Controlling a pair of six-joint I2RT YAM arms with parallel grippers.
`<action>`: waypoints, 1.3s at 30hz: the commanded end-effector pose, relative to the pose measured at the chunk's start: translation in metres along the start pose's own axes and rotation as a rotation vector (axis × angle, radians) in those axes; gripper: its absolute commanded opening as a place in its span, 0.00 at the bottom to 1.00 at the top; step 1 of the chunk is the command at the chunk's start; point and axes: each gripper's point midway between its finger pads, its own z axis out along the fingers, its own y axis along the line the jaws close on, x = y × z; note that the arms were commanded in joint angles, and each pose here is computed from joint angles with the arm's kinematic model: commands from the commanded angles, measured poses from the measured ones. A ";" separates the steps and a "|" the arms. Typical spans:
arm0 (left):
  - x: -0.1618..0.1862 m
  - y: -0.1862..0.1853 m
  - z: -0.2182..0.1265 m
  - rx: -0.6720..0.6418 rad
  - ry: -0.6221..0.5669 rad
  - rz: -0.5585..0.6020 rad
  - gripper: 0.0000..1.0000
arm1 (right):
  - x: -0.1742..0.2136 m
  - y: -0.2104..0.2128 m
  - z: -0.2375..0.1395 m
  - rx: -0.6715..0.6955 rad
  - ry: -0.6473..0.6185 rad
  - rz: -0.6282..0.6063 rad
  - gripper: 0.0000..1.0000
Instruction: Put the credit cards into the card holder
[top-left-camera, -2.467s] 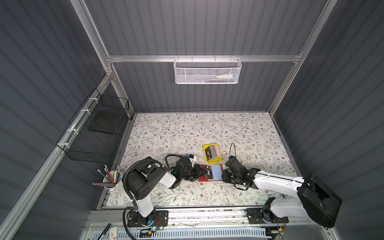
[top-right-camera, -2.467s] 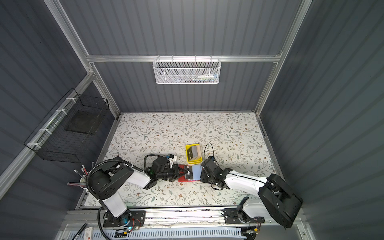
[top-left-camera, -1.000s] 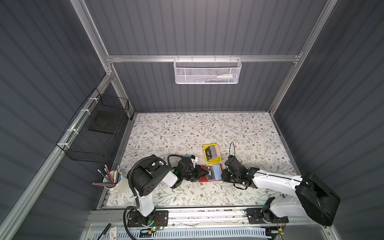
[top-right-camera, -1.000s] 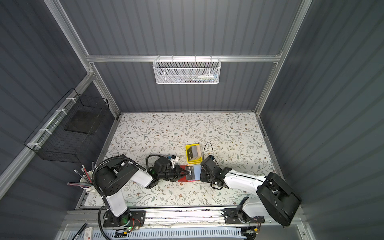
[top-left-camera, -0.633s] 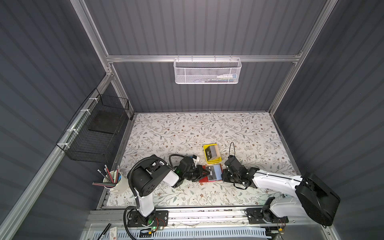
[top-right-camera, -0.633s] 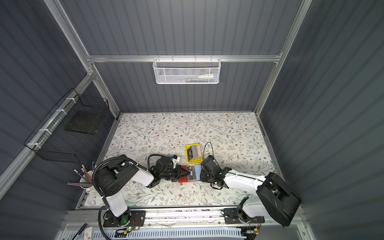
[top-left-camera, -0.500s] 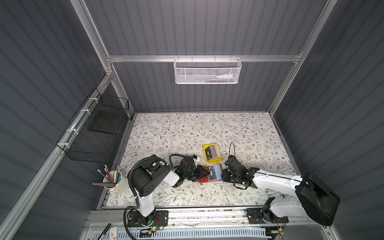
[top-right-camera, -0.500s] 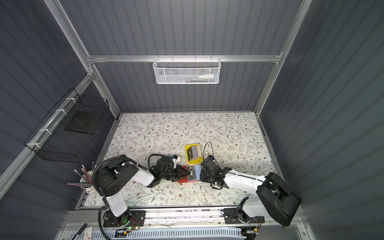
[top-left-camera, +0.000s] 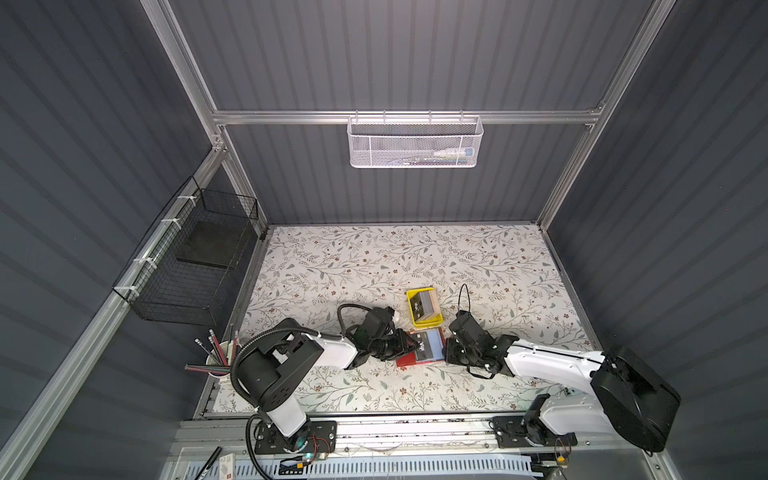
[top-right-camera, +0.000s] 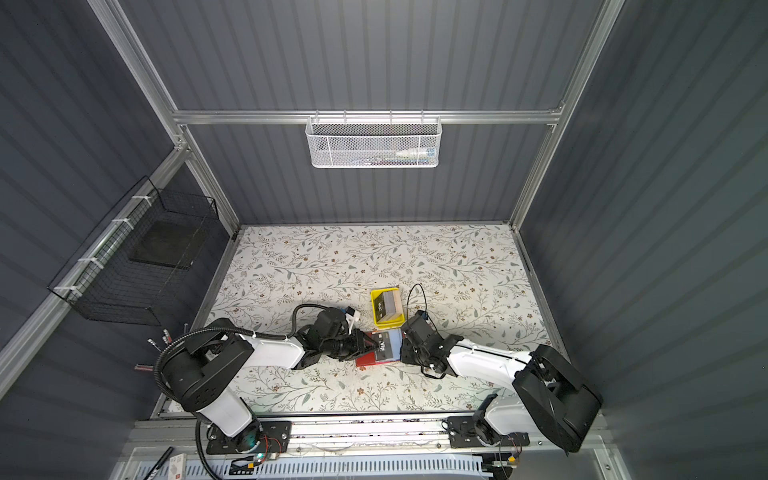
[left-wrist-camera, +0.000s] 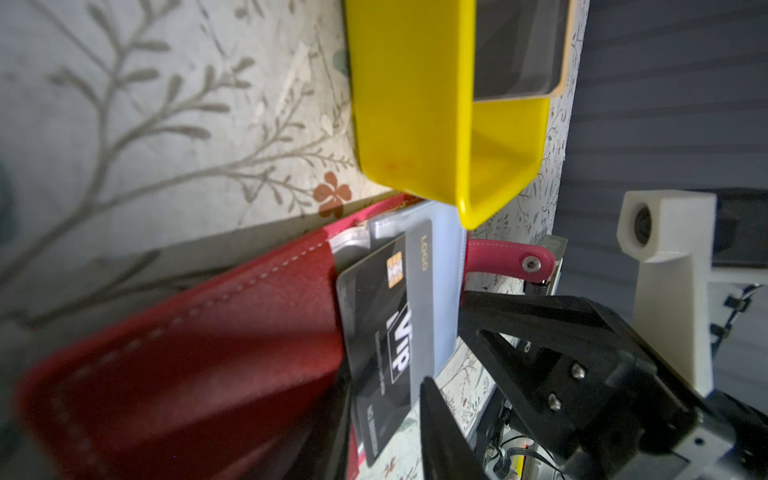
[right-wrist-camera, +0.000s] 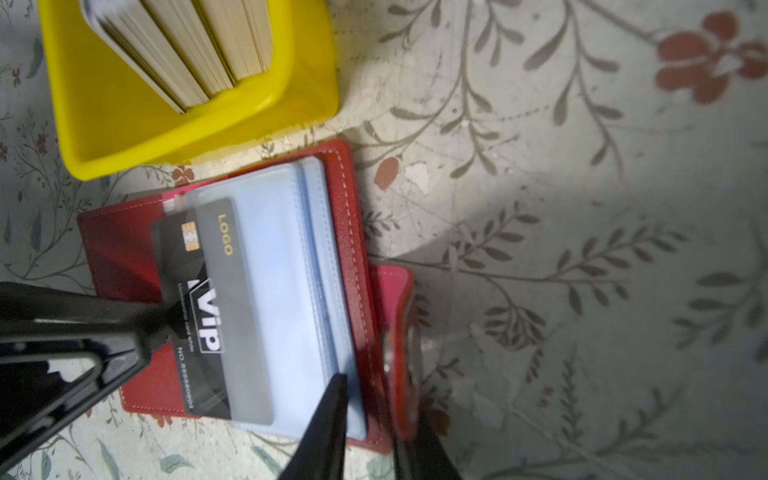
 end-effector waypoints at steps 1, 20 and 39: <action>0.005 0.009 -0.002 -0.062 0.027 0.023 0.29 | 0.010 -0.012 -0.001 0.039 0.031 -0.008 0.23; 0.010 0.006 0.002 -0.069 0.041 0.047 0.32 | -0.019 -0.001 -0.021 -0.054 0.023 -0.025 0.23; 0.012 0.012 0.000 -0.088 0.031 0.060 0.33 | -0.008 -0.008 -0.004 -0.025 0.089 -0.012 0.21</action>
